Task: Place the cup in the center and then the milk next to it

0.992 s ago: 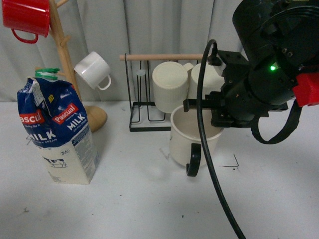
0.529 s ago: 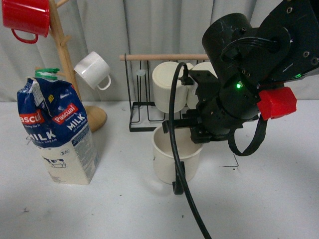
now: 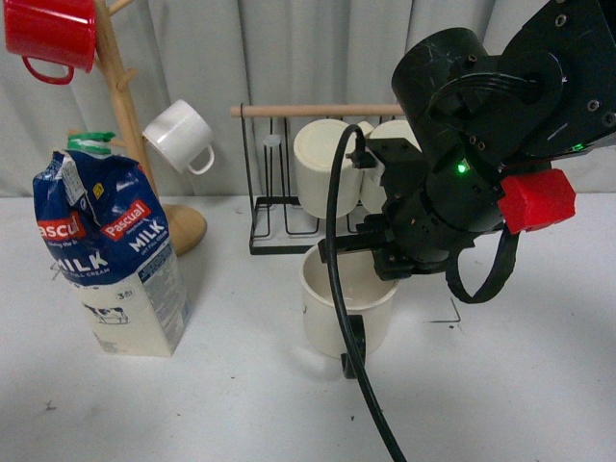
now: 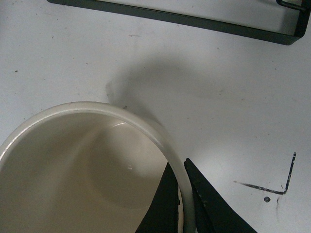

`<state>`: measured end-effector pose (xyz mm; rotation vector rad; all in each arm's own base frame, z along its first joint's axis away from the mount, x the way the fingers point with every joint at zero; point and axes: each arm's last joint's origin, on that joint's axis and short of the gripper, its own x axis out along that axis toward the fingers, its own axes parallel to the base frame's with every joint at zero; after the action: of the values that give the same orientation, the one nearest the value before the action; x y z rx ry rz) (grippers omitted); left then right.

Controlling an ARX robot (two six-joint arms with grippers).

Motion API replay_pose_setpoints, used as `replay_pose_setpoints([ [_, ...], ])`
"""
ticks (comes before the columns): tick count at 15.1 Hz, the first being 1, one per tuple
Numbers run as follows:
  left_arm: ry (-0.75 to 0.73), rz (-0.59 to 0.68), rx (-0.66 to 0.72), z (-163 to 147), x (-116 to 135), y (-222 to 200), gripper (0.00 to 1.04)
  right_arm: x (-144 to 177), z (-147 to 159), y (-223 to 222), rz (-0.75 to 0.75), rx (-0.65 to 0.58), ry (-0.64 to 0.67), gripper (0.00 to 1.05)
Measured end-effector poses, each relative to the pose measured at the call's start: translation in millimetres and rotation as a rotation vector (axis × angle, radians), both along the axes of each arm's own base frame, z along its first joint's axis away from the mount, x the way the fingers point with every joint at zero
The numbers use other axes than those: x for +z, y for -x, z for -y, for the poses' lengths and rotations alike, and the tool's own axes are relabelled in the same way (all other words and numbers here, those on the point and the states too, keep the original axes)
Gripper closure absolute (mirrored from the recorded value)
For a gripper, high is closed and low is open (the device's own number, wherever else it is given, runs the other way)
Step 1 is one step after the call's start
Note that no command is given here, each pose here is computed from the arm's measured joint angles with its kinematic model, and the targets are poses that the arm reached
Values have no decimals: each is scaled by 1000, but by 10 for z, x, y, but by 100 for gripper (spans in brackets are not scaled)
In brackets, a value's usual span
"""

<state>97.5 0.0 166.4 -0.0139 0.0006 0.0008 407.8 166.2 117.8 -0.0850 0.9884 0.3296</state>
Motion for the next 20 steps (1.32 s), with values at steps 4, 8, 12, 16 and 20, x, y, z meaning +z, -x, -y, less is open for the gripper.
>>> replay_pose_setpoints([
  [4,0,0,0,0,0,0,7,-13,45,36,-10,1,11,86],
  [8,0,0,0,0,0,0,7,238,75,149,74,19,-51,38],
  [12,0,0,0,0,0,0,7,961,183,477,414,64,-240,7],
  [16,0,0,0,0,0,0,7,1156,892,1351,1032,-352,-119,53],
  [20,0,0,0,0,0,0,7,784,1276,1903,986,-330,-88,102],
])
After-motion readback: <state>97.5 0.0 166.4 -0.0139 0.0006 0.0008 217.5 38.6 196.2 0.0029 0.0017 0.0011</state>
